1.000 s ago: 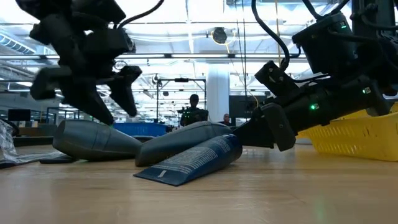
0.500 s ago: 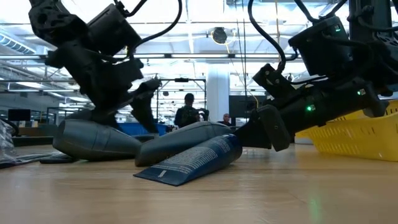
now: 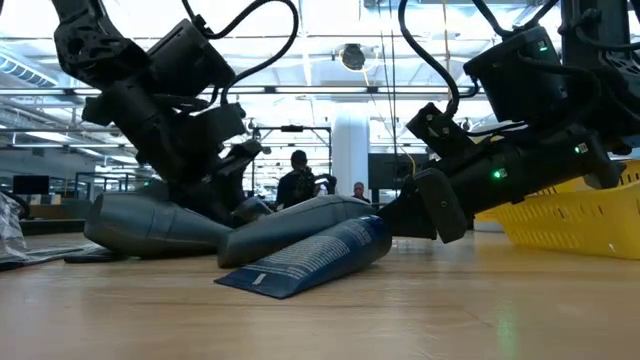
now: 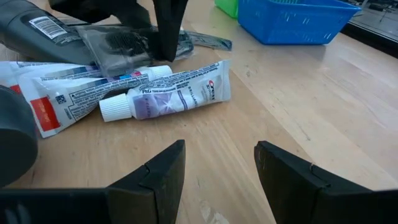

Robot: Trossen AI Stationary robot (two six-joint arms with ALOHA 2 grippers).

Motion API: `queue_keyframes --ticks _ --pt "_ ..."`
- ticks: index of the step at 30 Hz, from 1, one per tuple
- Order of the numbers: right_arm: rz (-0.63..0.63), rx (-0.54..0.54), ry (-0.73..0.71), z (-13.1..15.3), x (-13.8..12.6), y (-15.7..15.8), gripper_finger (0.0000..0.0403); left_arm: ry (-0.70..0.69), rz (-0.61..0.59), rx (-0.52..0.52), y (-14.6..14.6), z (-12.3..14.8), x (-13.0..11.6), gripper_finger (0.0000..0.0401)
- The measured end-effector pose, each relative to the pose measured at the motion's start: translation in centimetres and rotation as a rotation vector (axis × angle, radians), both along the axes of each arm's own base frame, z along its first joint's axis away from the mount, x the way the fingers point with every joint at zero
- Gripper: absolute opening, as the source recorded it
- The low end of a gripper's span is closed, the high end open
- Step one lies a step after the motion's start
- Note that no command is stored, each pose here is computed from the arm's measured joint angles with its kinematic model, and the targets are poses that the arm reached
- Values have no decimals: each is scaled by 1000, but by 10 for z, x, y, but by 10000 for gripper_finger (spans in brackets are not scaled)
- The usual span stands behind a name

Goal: Pick & Place Travel size toiletries
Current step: Put the black comb into the blue bin

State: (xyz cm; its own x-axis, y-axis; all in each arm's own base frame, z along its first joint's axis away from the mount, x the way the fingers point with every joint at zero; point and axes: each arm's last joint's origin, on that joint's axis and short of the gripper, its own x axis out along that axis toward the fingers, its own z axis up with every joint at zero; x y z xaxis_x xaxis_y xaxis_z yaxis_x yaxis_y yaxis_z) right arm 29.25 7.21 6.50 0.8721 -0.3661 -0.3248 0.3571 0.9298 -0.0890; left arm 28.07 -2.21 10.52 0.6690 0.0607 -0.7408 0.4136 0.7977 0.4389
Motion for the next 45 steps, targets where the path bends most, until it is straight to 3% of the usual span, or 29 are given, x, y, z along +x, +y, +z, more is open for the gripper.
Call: queue_keyframes --ticks 4,7,11,15,18,21,25,31,41,45 --pt "0 0 0 0 0 0 185 -18 99 45 -1 1 -1 11" --pt "0 0 0 0 0 0 185 -41 209 100 -3 9 -4 12" --pt "0 0 0 0 0 0 185 -100 358 117 -2 39 -8 19" --pt "0 0 1 0 0 0 185 -143 578 34 14 79 -15 5" --pt "0 0 1 0 0 0 185 -209 795 -97 42 109 -19 10" --pt "0 1 0 0 0 0 185 -210 951 -255 79 122 -22 12" --pt "-6 15 -1 0 0 0 185 -214 1049 -461 126 116 -25 4" --pt "-8 23 5 -1 -1 0 185 -161 1231 -549 167 93 -36 24" --pt "-8 22 9 -2 -1 0 185 -98 1283 -562 178 73 -34 16" --pt "-8 23 9 -2 -1 0 185 -97 1281 -559 178 73 -34 38"
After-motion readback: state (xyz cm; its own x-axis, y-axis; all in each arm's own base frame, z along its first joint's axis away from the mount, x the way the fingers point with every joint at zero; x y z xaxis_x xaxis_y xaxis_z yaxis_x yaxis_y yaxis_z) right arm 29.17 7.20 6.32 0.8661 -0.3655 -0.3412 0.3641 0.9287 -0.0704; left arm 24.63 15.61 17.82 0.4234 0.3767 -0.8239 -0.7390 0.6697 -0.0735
